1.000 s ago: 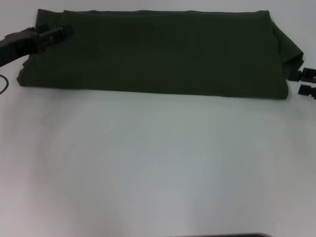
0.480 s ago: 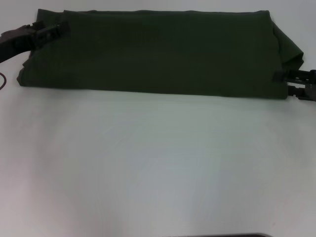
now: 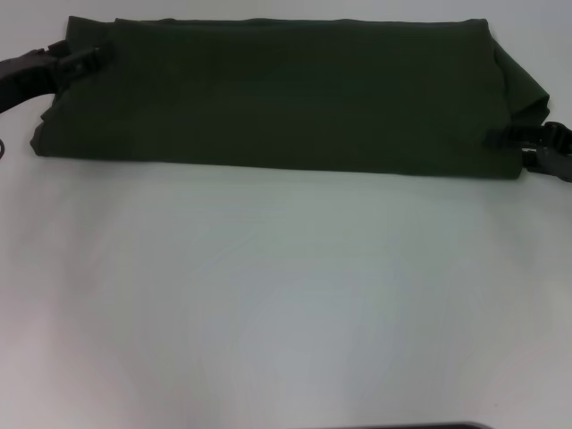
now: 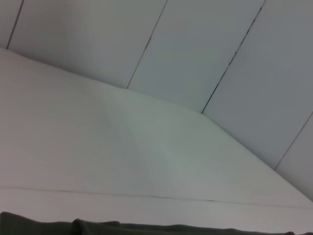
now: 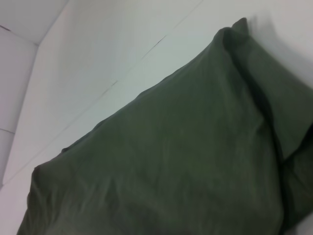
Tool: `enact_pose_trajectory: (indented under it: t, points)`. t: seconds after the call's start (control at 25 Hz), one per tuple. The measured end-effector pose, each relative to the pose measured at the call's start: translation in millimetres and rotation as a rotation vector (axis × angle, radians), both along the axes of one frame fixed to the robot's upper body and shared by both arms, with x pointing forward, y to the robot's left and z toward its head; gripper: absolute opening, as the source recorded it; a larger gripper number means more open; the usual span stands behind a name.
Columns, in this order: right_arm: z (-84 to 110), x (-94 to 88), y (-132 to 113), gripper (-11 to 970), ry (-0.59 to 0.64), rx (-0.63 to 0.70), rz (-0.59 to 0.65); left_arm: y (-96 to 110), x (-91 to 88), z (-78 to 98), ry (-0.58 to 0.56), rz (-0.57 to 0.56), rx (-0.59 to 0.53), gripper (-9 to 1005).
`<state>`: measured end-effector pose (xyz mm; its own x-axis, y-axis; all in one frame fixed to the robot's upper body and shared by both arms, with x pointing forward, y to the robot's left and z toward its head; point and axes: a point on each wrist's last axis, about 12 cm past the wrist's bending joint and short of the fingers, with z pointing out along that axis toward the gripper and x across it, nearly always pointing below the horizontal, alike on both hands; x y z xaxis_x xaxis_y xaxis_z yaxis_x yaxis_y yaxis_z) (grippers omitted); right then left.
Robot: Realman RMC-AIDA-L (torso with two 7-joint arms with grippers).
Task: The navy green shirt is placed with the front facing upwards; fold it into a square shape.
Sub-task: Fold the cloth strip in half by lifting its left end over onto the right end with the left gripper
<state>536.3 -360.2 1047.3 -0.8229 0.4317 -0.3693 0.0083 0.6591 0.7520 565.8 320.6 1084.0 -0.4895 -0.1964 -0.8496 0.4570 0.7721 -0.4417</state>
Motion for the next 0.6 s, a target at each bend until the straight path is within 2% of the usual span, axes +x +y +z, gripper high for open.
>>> enact_pose_trajectory:
  t: [0.2,0.4,0.52,0.6]
  points:
    - [-1.7,5.1,6.7,636,0.005,-0.016,0.014,-1.1,0.4,-1.7,0.009,-0.003,0.013,937]
    - [-1.4,5.8,7.4,389,0.003,-0.013,0.013,0.1,-0.1,-2.9,0.013,0.004,0.019,938]
    - [-1.4,5.5,7.2,151,0.003,-0.012,0.012,1.3,-1.0,-3.9,0.016,0.009,0.021,938]
    - [-1.0,5.0,6.4,96,-0.001,-0.009,0.011,1.9,-1.6,-4.2,0.018,0.009,0.023,938]
